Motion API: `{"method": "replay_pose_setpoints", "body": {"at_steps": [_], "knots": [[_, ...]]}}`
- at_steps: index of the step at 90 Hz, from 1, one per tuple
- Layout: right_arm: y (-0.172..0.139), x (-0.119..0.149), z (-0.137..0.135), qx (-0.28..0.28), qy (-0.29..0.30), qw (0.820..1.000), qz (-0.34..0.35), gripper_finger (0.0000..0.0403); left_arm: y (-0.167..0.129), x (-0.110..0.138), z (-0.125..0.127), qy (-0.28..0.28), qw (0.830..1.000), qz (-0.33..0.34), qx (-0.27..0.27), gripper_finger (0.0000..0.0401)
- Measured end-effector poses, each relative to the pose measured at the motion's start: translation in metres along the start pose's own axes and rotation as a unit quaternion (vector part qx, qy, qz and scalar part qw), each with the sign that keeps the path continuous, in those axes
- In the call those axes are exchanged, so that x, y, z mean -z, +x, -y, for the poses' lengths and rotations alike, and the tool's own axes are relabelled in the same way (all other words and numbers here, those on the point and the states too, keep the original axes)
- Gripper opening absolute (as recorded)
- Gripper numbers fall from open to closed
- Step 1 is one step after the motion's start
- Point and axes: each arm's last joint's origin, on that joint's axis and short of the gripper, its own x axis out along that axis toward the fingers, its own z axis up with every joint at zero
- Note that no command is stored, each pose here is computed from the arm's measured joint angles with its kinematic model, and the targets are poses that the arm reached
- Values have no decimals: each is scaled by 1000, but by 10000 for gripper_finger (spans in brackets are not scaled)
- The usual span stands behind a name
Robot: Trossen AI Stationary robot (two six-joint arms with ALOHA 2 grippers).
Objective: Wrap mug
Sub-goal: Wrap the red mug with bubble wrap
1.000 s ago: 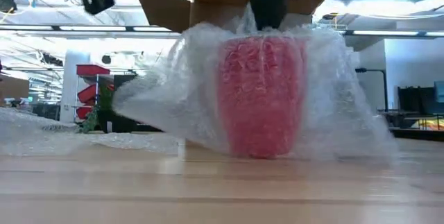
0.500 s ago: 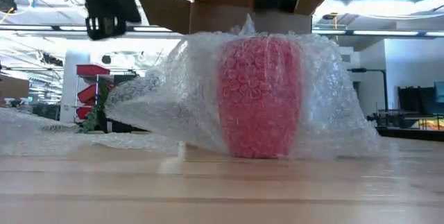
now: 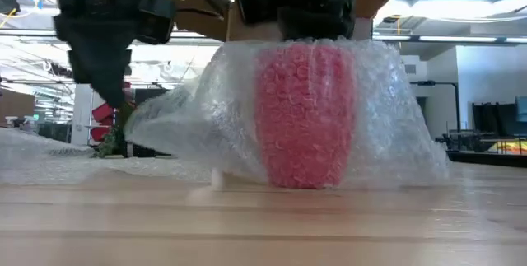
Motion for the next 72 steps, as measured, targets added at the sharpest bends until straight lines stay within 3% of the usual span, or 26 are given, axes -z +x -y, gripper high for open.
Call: {"method": "replay_pose_setpoints", "body": {"at_steps": [17, 36, 46, 58, 72], "knots": [[-13, -4, 3, -10, 20, 1000, 0, 0, -1, 12, 8, -5, 1000, -1, 0, 0], [-81, -7, -10, -25, 22, 999, 35, 0, -2, 24, 17, -43, 999, 27, -4, 0], [-99, -8, -12, -36, 18, 997, 63, 0, -2, 29, 22, -81, 996, 48, -4, 0], [-102, -14, -14, -45, -21, 994, 99, 0, 2, 39, 22, -139, 987, 78, -7, 0], [-68, -17, -8, -34, -60, 996, 54, 0, 18, 54, 14, -210, 972, 100, 20, 0]]}}
